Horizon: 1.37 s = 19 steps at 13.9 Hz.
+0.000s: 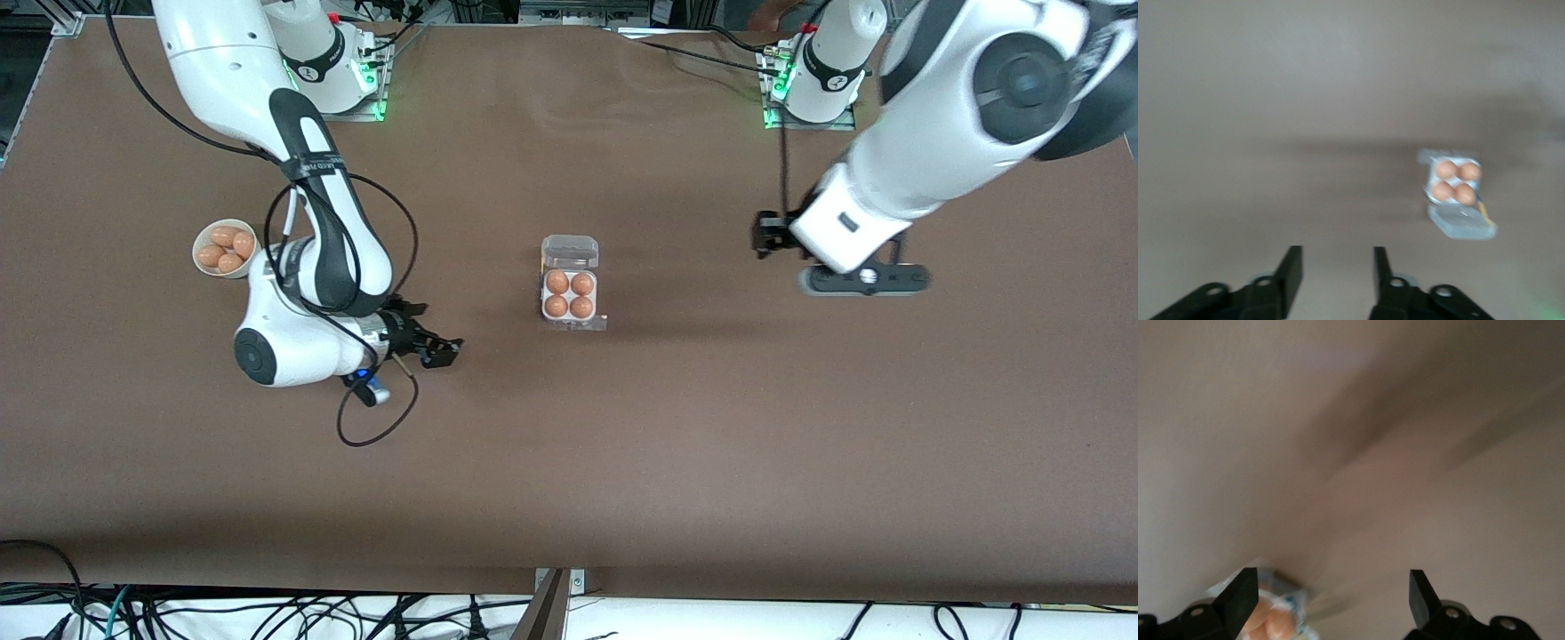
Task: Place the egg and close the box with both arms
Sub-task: 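Withdraw the right gripper while the left gripper reaches the box lid, then swing the clear lid over the eggs with the left gripper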
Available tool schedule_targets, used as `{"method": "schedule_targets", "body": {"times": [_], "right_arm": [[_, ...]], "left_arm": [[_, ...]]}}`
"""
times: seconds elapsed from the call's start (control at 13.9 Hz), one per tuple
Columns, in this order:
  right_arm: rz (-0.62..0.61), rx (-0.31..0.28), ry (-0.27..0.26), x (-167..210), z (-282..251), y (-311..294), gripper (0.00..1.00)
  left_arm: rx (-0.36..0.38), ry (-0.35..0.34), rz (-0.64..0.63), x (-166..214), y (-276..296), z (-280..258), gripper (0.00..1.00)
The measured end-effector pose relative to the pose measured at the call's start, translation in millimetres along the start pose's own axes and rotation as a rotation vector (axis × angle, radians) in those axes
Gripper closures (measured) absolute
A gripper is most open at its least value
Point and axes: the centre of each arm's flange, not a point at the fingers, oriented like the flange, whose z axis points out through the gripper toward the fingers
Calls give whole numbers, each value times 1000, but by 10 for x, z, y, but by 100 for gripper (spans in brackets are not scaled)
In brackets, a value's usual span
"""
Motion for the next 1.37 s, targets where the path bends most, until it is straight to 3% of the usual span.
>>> {"method": "schedule_targets", "body": {"times": [0.14, 0.22, 0.29, 0.51, 0.65, 0.94, 1.15, 1.37], "right_arm": [[-65, -93, 130, -9, -267, 94, 0], [-114, -133, 187, -43, -399, 120, 0], [-169, -165, 233, -83, -532, 141, 0], [-330, -244, 311, -180, -950, 275, 0], [-415, -298, 368, -185, -1311, 456, 0], [-516, -232, 413, -174, -2258, 1215, 0], [-524, -162, 471, -432, -2879, 1722, 0], [-519, -149, 479, -750, -3256, 2149, 0]], "left_arm": [[-31, -78, -20, -15, 238, 285, 72], [-34, -106, -25, -26, 334, 406, 72], [-28, -129, -30, -47, 433, 527, 79], [13, -198, -33, -180, 821, 979, 92], [28, -253, -48, -305, 1077, 1274, 92], [24, -356, -59, -444, 1355, 1699, 94], [28, -413, -67, -457, 1429, 1966, 94], [72, -464, -76, -527, 1550, 2377, 94]]}}
